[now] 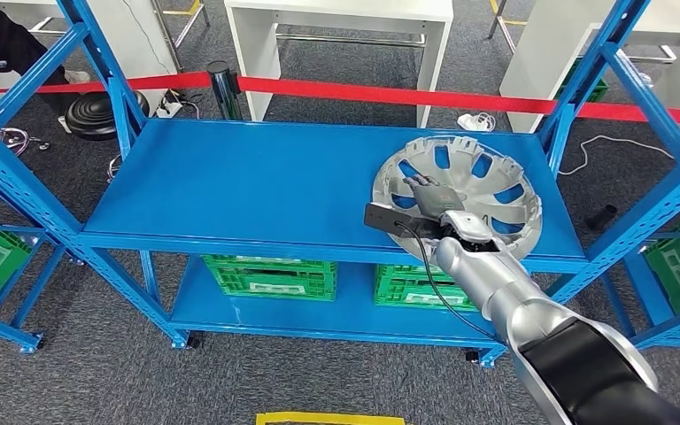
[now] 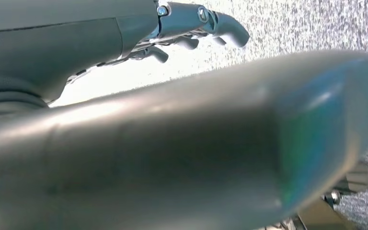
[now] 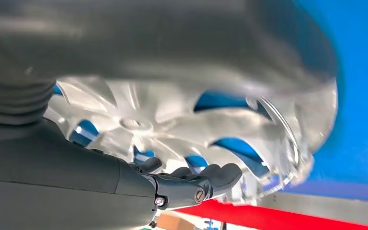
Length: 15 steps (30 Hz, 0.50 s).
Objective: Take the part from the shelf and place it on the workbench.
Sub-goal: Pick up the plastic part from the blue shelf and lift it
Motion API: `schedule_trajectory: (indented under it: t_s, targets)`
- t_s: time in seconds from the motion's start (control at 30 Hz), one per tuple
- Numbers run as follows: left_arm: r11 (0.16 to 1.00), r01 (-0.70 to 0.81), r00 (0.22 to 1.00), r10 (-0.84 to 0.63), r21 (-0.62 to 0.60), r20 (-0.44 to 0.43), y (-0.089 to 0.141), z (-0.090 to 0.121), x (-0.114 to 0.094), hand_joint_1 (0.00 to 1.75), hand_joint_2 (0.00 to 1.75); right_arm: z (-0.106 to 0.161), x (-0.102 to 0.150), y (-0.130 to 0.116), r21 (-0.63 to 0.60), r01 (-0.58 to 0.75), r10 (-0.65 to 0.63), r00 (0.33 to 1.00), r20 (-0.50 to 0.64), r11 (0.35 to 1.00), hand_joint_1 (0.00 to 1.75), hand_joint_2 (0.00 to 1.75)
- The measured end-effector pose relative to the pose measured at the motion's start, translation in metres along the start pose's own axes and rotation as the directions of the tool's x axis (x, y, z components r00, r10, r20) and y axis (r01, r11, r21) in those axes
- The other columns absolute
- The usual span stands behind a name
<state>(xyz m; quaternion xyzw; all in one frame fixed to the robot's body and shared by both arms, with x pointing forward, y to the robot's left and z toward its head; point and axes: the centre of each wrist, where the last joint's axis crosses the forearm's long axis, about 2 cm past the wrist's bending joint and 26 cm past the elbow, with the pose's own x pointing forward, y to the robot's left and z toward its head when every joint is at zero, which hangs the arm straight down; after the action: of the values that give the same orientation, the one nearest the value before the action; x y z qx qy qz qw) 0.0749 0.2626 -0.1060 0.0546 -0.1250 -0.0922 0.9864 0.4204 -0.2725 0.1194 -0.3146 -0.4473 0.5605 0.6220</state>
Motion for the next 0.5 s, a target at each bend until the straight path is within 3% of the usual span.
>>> schedule_trajectory:
  t_s: [0.5]
  targets:
    - [1.0, -0.002, 1.0, 0.003, 0.007, -0.012, 0.0, 0.0, 0.0, 0.0, 0.0, 0.01, 0.008, 0.03, -0.002, 0.022, -0.022, 1.0, -0.021, 1.0, 0.0, 1.75]
